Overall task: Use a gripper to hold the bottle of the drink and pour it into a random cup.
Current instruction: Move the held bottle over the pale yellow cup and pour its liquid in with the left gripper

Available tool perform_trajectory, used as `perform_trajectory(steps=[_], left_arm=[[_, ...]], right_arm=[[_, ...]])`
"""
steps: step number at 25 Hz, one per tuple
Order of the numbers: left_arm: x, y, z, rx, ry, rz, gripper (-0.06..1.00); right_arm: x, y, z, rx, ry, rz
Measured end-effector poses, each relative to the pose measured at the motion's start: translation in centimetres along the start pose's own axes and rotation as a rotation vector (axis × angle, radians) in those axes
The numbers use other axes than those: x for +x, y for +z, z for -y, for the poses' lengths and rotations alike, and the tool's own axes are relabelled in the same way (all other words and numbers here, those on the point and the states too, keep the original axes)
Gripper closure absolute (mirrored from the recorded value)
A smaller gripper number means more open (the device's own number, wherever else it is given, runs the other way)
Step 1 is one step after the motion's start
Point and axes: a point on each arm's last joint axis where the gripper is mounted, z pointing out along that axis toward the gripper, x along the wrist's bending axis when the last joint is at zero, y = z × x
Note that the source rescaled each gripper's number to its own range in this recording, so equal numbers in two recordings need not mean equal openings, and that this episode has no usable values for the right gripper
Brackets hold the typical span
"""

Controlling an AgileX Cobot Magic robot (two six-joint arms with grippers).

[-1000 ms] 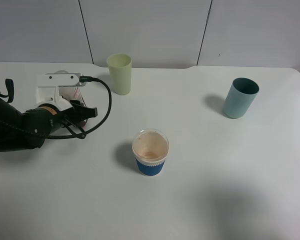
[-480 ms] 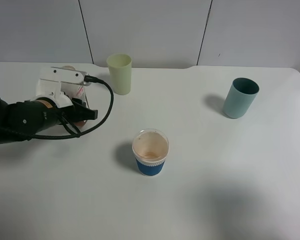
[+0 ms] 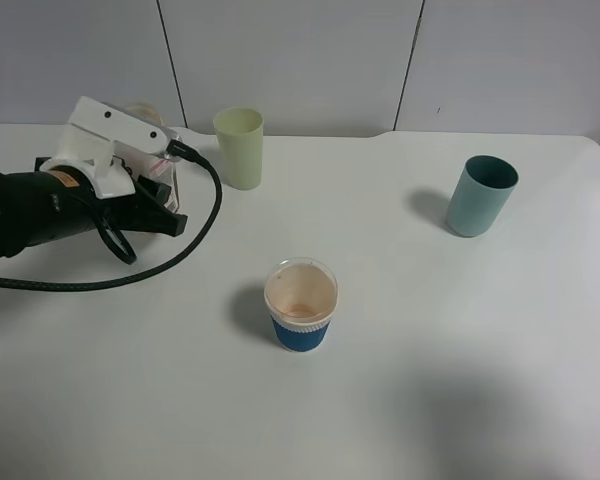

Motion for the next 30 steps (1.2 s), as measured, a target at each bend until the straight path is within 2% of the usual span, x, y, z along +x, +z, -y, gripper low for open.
perform_trajectory(steps=[4, 8, 18, 25, 30], left_arm=[[0.6, -1.2, -1.0, -0.017, 0.104, -0.025, 0.94], [1.5, -1.9, -2.5, -0.02, 0.141, -0.083, 0.94], [3.5, -2.0, -6.5, 0.109, 0.156, -0.244, 0.94], [3.8, -2.1, -8.1, 0.1, 0.185, -0.261, 0.94], [4.8, -2.3, -9.4, 0.09, 0.169, -0.366, 0.94]], right_arm=[[0.0, 0.0, 0.0, 0.0, 0.0, 0.0], [0.0, 0.0, 0.0, 0.0, 0.0, 0.0], [0.0, 0.0, 0.0, 0.0, 0.0, 0.0], [0.0, 0.0, 0.0, 0.0, 0.0, 0.0], [0.0, 0.0, 0.0, 0.0, 0.0, 0.0]])
